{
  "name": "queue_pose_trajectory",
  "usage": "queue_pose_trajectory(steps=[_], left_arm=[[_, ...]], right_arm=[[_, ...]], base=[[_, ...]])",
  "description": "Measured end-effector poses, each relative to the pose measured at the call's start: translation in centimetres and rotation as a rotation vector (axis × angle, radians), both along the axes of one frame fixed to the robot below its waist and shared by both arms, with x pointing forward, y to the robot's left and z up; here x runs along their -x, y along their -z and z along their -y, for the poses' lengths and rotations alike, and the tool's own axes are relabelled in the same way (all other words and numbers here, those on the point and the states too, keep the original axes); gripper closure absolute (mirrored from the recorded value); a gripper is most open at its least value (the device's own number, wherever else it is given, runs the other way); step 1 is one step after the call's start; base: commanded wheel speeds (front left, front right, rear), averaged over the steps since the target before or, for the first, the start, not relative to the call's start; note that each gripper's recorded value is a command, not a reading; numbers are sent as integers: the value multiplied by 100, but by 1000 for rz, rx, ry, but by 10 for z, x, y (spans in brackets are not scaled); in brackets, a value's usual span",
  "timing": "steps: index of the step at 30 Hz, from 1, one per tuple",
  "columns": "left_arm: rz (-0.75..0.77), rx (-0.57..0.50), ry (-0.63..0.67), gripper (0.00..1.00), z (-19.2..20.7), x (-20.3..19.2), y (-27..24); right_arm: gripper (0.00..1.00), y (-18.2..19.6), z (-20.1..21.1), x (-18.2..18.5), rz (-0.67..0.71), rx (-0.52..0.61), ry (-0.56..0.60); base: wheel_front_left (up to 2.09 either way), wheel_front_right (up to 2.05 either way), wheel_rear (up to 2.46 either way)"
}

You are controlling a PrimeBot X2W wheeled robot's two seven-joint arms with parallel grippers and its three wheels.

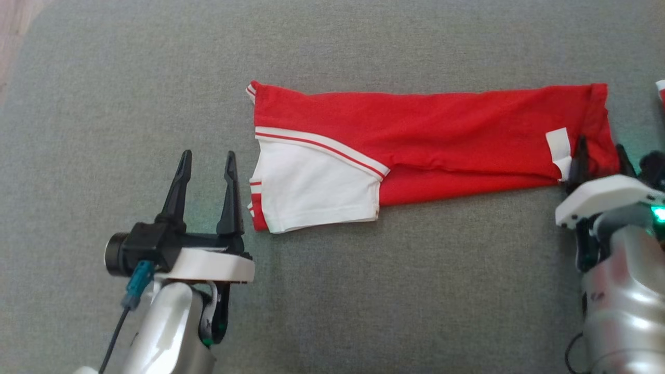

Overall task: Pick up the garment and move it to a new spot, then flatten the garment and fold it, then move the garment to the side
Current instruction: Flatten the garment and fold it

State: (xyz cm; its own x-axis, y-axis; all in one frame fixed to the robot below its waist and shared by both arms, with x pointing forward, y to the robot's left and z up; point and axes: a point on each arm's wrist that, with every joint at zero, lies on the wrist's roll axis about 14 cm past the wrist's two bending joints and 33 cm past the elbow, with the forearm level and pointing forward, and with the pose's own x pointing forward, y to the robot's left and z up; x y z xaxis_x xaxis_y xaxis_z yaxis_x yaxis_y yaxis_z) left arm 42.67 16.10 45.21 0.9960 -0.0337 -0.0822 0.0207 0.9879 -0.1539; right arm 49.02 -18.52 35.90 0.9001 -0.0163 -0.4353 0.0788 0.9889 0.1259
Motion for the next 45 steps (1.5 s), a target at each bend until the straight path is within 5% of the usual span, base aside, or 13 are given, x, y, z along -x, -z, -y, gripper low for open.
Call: queue_pose_trajectory(steps=[1, 2, 10, 18, 25, 32, 37, 45], left_arm=[[1, 1, -1, 0, 0, 0, 0], [3, 5, -3, 0, 0, -1, -1], [36, 13, 28, 0, 11, -5, -13], [88, 25, 73, 0, 28, -5, -33], [86, 28, 78, 0, 31, 12, -34], [120, 31, 59, 0, 24, 21, -48], [143, 22, 17, 0, 9, 32, -57], [137, 12, -46, 0, -12, 47, -56]], right_arm=[[58, 0, -1, -2, -5, -1, -4], [100, -1, -2, -4, -6, -1, -7], [100, -15, 11, 4, 36, 23, 24], [100, -51, 72, 20, 126, 89, 159], [100, -82, 70, 23, 210, 76, 159], [100, -120, 15, 6, 317, -37, 33], [100, -144, -74, -2, 358, -219, -171], [100, -137, -192, 18, 283, -357, -474]], base=[[0, 0, 0], [0, 0, 0], [0, 0, 0], [0, 0, 0], [0, 0, 0], [0, 0, 0], [0, 0, 0], [0, 0, 0]])
